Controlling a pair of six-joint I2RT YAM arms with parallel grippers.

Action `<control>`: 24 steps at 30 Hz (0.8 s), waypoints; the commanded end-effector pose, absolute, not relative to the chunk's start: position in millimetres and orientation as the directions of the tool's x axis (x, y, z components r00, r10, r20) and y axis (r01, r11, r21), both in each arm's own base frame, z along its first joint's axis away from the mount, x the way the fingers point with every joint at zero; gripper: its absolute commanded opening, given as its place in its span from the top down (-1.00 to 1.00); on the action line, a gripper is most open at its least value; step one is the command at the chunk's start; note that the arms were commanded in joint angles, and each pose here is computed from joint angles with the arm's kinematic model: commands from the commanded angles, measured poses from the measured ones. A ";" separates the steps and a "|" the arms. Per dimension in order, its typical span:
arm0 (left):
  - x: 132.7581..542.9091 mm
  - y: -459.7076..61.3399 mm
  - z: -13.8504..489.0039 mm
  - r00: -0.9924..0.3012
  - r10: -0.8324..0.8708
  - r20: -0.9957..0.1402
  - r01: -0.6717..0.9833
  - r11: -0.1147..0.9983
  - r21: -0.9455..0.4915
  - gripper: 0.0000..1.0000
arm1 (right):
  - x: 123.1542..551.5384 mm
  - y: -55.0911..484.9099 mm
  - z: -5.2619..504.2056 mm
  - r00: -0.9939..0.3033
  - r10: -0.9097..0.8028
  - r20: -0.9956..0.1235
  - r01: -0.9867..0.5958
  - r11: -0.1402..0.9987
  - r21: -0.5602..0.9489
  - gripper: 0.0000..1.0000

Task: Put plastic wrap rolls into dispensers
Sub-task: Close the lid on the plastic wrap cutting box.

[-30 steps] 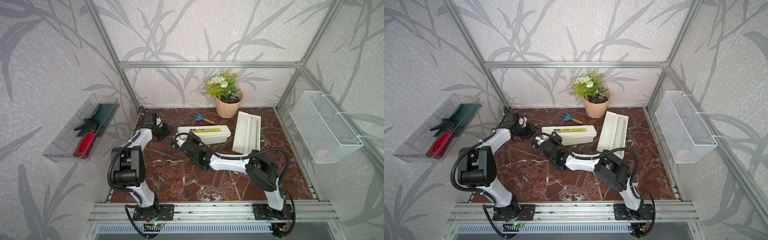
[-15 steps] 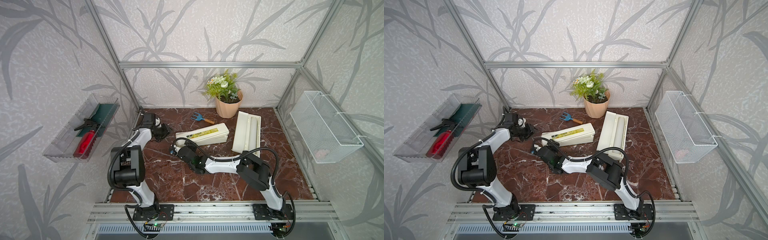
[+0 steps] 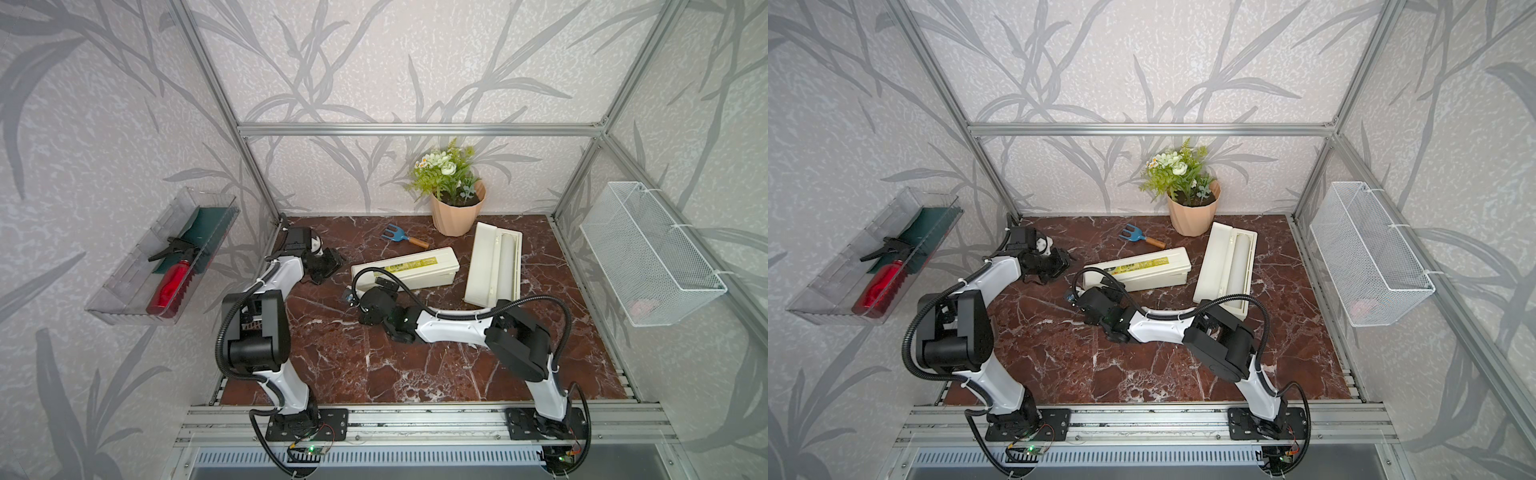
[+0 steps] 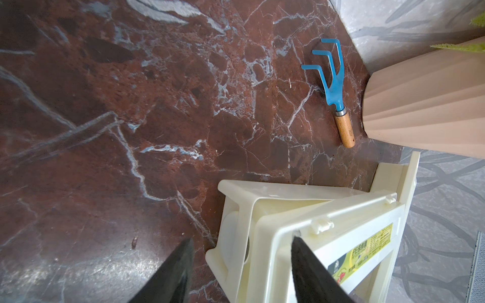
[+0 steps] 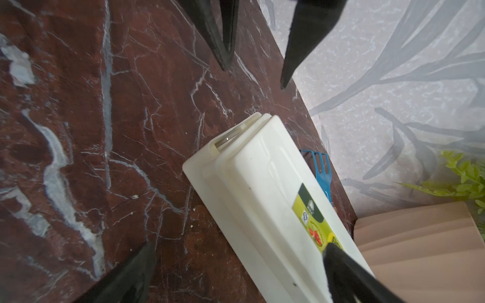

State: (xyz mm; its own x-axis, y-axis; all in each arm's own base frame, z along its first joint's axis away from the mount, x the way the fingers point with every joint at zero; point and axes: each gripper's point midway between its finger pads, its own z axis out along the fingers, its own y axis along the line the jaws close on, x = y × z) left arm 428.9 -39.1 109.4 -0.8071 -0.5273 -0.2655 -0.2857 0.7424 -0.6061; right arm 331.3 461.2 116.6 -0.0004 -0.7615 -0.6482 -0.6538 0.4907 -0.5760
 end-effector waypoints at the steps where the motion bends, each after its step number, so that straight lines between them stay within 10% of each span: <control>1: 430.9 -43.4 109.2 -0.822 -0.500 -0.271 -0.267 0.760 -0.592 -0.20 | 325.6 459.2 126.8 -0.029 -0.723 -0.690 -0.737 0.482 -0.474 -0.99; 11: 431.6 -37.4 107.3 -0.805 -0.515 -0.294 -0.282 0.769 -0.574 -0.19 | 332.6 407.7 192.8 0.084 -0.581 -0.810 -0.946 0.208 -0.247 -0.99; 24: 430.2 -30.8 102.2 -0.806 -0.515 -0.292 -0.302 0.782 -0.545 -0.15 | 373.2 376.3 169.5 0.061 -0.720 -0.691 -0.996 -0.084 -0.001 -0.99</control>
State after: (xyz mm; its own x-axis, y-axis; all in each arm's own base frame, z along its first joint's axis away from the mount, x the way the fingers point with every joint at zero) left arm 430.0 -36.7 98.6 -0.8108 -0.5153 -0.2774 -0.2958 0.7699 -0.5655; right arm 416.1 388.2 199.6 0.1028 -0.6745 -0.7311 -0.9799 0.0577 -0.1909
